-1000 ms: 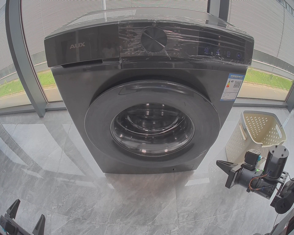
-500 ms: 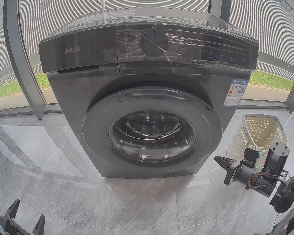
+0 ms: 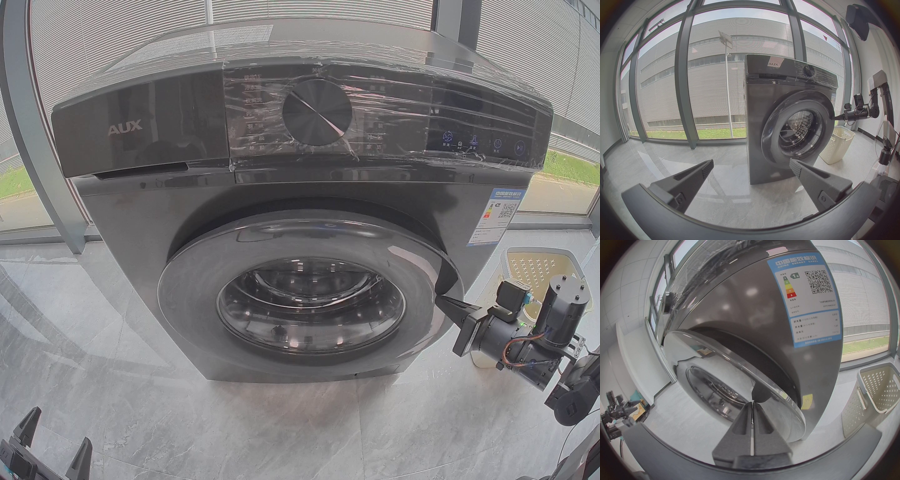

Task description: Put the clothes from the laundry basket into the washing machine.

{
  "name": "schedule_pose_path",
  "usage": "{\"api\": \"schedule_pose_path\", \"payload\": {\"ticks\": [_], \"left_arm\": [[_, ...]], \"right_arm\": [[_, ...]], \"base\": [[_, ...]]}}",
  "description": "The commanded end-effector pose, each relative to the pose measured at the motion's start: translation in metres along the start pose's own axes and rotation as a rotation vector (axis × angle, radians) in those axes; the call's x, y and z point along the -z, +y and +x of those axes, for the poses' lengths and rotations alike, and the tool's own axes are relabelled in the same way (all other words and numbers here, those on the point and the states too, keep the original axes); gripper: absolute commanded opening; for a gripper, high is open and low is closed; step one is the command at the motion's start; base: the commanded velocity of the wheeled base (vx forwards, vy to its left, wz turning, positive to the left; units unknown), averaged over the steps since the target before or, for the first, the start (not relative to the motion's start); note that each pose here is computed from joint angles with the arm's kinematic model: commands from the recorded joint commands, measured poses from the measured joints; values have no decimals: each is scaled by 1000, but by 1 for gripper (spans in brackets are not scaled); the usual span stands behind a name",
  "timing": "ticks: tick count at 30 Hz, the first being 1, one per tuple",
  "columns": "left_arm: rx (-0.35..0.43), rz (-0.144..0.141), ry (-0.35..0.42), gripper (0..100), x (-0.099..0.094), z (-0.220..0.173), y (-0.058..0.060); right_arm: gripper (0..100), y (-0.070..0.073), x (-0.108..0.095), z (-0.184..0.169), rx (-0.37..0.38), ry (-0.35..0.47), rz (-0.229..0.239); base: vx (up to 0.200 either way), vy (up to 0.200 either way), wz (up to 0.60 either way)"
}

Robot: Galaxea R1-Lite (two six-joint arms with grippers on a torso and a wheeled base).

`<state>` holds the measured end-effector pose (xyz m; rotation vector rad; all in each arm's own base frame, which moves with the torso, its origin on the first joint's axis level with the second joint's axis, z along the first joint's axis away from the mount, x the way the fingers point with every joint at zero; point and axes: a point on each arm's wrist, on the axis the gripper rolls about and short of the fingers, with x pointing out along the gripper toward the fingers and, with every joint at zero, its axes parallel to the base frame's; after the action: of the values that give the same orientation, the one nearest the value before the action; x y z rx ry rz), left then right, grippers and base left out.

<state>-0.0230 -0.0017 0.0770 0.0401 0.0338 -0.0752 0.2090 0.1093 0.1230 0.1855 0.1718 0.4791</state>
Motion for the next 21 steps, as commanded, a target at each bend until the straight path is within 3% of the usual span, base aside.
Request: {"api": "schedule_pose_path", "payload": {"ticks": [1, 7, 17, 21], "left_arm": [[-1, 0, 0, 100, 5, 0, 0], [-1, 0, 0, 100, 5, 0, 0], [-2, -3, 0, 100, 5, 0, 0], [-2, -3, 2, 100, 5, 0, 0]], "right_arm": [[0, -5, -6, 8, 48, -35, 13], [0, -6, -15, 23, 135, -100, 71], [0, -5, -13, 23, 134, -117, 70], [0, -1, 0, 12, 111, -59, 52]], "base": [[0, 0, 0], [0, 0, 0], [0, 0, 0], [0, 0, 0]]}}
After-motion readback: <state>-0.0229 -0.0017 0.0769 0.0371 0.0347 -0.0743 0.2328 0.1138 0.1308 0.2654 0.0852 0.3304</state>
